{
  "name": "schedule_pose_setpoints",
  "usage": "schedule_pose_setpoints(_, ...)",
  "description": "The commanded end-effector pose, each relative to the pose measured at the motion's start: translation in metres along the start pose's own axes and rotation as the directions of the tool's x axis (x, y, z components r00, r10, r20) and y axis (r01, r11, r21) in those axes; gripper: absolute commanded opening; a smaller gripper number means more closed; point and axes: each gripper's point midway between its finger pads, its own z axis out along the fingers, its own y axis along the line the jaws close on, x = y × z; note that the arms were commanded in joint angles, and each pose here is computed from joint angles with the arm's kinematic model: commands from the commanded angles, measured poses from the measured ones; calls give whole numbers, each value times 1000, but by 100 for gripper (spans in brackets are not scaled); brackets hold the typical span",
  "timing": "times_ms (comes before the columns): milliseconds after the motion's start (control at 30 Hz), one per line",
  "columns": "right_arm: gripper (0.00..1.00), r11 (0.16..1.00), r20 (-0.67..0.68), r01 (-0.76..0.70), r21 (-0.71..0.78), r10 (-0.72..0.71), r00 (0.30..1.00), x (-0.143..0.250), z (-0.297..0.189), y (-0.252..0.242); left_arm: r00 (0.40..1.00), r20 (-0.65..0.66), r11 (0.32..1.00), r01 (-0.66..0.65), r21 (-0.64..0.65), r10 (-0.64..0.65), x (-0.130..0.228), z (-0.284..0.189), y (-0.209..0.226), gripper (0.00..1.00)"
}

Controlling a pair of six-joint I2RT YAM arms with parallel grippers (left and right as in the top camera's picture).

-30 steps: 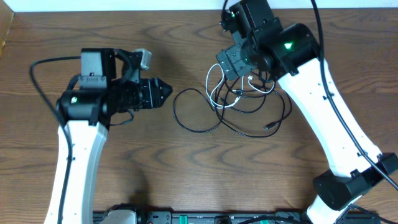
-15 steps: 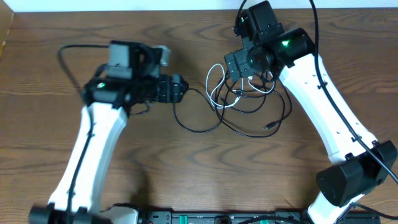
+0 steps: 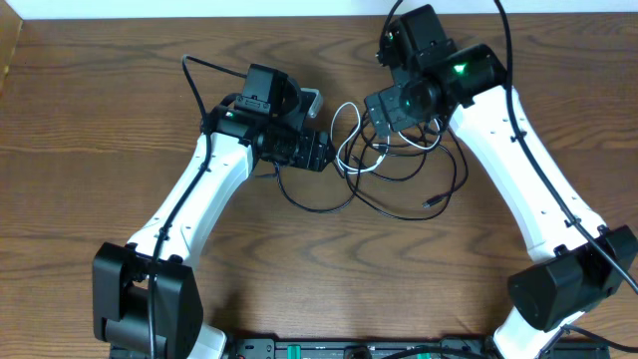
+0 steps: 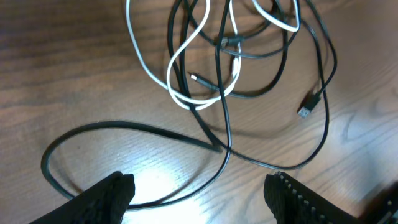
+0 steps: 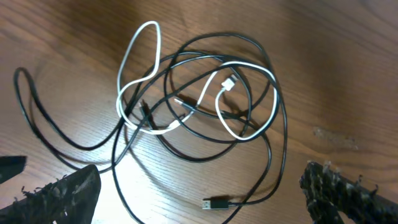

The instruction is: Untangle cables

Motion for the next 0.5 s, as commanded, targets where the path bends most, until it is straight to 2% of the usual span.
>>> schedule_pose_setpoints(0,99,1000,10,-13,12,12,1000,-1,-5,-12,999,-3,999,-49,-14,49,1,-3,1,73)
schedule_pose_setpoints(100,99,999,10,-30,15,30,1000,-1,-5,-16,1000,0,997,-28,-74,28,0,-3,11,73)
schedule_pose_setpoints(200,99,997,8,-82,13,82,997,-1,-5,-15,990,40,971,141,-195,-136,-3,-5,33,73)
schedule_pose_setpoints(300,99,990,11,-140,13,139,990,-1,-5,-15,963,93,929,268,-255,-252,-6,-4,47,73)
schedule_pose_setpoints(467,99,991,8,-137,10,137,991,0,-5,-15,975,123,940,210,-267,-183,-21,8,56,73)
